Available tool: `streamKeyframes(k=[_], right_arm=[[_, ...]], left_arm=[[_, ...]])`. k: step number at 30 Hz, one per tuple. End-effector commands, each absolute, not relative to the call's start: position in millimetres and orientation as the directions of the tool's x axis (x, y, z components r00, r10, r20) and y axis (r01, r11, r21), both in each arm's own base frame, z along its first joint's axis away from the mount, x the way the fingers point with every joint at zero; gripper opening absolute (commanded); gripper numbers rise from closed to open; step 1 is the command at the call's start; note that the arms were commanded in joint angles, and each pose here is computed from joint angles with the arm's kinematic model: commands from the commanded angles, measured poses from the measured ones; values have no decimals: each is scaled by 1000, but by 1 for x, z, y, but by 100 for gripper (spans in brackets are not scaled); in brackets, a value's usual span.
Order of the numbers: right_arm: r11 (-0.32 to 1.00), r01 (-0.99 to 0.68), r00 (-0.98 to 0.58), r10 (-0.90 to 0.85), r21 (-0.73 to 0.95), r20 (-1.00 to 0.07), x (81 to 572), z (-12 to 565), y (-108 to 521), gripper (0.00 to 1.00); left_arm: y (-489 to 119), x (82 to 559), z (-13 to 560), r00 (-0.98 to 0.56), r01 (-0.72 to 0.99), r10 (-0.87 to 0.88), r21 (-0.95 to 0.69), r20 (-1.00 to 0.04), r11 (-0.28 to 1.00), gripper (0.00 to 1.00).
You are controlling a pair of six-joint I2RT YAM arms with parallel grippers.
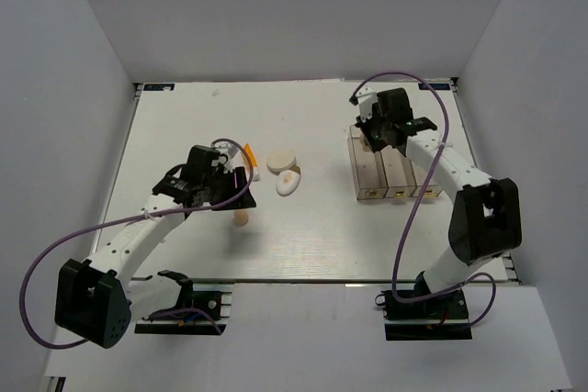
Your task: Organize the makeup
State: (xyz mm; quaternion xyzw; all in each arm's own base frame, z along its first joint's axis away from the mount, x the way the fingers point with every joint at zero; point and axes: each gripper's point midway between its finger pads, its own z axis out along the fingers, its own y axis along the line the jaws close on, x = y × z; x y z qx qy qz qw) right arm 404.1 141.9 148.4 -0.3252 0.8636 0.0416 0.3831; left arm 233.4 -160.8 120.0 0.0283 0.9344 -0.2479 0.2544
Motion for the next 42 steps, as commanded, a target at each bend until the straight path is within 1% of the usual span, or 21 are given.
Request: streamKeyframes(k=[1, 4, 5, 7, 8, 9, 10, 11, 15, 16, 19, 22, 25, 26, 28, 29, 33, 37, 39, 40, 42], right_arm=[[786, -593, -507, -532, -174, -678, 418, 139, 140, 0], [790, -592, -532, -532, -160, -659, 420, 128, 138, 22], [792, -592, -542, -531, -153, -651, 419, 124, 137, 35], [796, -588, -553, -524, -142, -647, 421, 122, 135, 45], [799, -585, -559, -521, -139, -645, 420, 122, 133, 55], [799, -586, -560, -519, -135, -646, 420, 122, 133, 56], [799, -586, -555, -516, -134, -653, 421, 125, 134, 61], [802, -583, -558, -512, -130, -653, 421, 126, 132, 64], [801, -588, -553, -500, -113, -667, 418, 133, 133, 64], [800, -589, -548, -497, -111, -672, 417, 137, 133, 59], [798, -596, -547, -487, -93, -681, 411, 140, 134, 50], [797, -599, -549, -478, -77, -685, 406, 141, 133, 47], [791, -608, -545, -476, -66, -690, 401, 143, 134, 46], [787, -614, -544, -475, -58, -692, 399, 142, 136, 46], [778, -625, -528, -478, -59, -702, 396, 147, 140, 46], [779, -625, -528, -472, -54, -706, 395, 149, 138, 46], [765, -642, -502, -466, -46, -728, 390, 159, 141, 46], [751, -660, -486, -455, -29, -746, 382, 167, 144, 46], [744, -667, -468, -445, -25, -764, 379, 175, 146, 46], [744, -668, -466, -443, -25, -766, 378, 175, 146, 46], [744, -667, -454, -433, -25, -779, 375, 181, 146, 46]], left_arm=[[-153, 240, 120, -860, 133, -73, -360, -505, 923, 66], [-150, 239, 114, -863, 105, -71, -316, -500, 943, 67], [-152, 237, 112, -867, 103, -68, -311, -493, 945, 68], [-151, 236, 109, -868, 94, -65, -294, -491, 951, 68], [-151, 236, 106, -868, 85, -65, -277, -493, 957, 69], [-150, 236, 105, -868, 81, -65, -271, -492, 959, 69], [-146, 238, 102, -864, 71, -60, -239, -500, 968, 69], [-147, 236, 98, -871, 67, -55, -228, -488, 971, 69], [-146, 236, 85, -886, 47, -45, -186, -461, 981, 69], [-148, 236, 83, -887, 46, -42, -179, -459, 983, 69], [-144, 236, 75, -894, 25, -35, -127, -447, 992, 68], [-142, 240, 70, -896, 11, -30, -89, -444, 996, 65], [-143, 242, 65, -895, 10, -21, -69, -445, 998, 56], [-143, 244, 65, -893, 8, -24, -69, -449, 998, 49], [-143, 243, 61, -897, 3, -28, -68, -441, 998, 40], [-146, 242, 61, -897, 5, -28, -73, -442, 997, 31], [-147, 241, 64, -895, 0, -39, -86, -445, 996, 17], [-170, 240, 92, -876, 80, -12, -171, -482, 982, 11], [-179, 246, 117, -844, 125, -16, -224, -535, 966, 9], [-186, 245, 125, -839, 149, -8, -243, -544, 958, 4], [-199, 250, 150, -810, 204, -1, -283, -586, 937, 2]])
